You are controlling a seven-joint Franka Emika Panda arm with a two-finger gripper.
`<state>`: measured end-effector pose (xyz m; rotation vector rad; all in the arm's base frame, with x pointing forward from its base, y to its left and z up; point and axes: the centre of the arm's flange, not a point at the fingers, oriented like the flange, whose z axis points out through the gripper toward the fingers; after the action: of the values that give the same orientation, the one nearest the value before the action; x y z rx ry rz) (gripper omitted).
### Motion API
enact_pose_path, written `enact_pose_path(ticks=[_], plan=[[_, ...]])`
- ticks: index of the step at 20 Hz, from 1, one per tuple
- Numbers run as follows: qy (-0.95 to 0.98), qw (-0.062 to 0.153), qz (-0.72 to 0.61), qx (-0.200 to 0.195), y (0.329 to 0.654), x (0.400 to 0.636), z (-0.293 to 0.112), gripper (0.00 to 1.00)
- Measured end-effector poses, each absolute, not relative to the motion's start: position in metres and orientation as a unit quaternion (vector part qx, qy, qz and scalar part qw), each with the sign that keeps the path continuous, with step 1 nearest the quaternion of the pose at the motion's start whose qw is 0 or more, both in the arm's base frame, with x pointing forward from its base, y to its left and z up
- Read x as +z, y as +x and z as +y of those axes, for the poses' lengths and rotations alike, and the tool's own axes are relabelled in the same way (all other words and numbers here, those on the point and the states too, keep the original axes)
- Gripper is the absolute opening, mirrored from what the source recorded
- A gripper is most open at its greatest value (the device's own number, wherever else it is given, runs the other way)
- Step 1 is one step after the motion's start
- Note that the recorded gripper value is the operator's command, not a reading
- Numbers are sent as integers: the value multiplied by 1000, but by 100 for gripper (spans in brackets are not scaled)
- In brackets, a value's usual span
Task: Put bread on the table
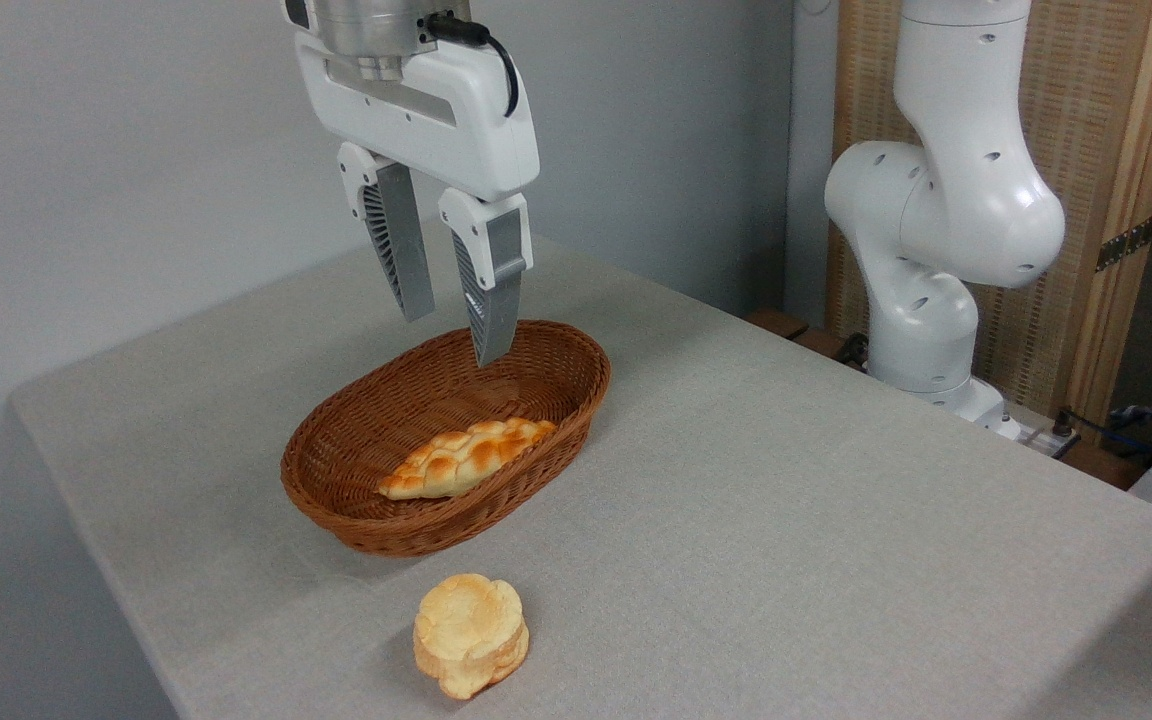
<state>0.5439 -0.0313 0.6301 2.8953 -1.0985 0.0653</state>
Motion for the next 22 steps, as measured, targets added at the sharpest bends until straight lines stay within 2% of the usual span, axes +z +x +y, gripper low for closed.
enact_pose_path(ticks=[15,18,22], plan=[[934,22,-356,21,544,630,-36,100],[929,22,-369,20,543,629,-51,100],[918,26,-395,7,540,617,-91,100]])
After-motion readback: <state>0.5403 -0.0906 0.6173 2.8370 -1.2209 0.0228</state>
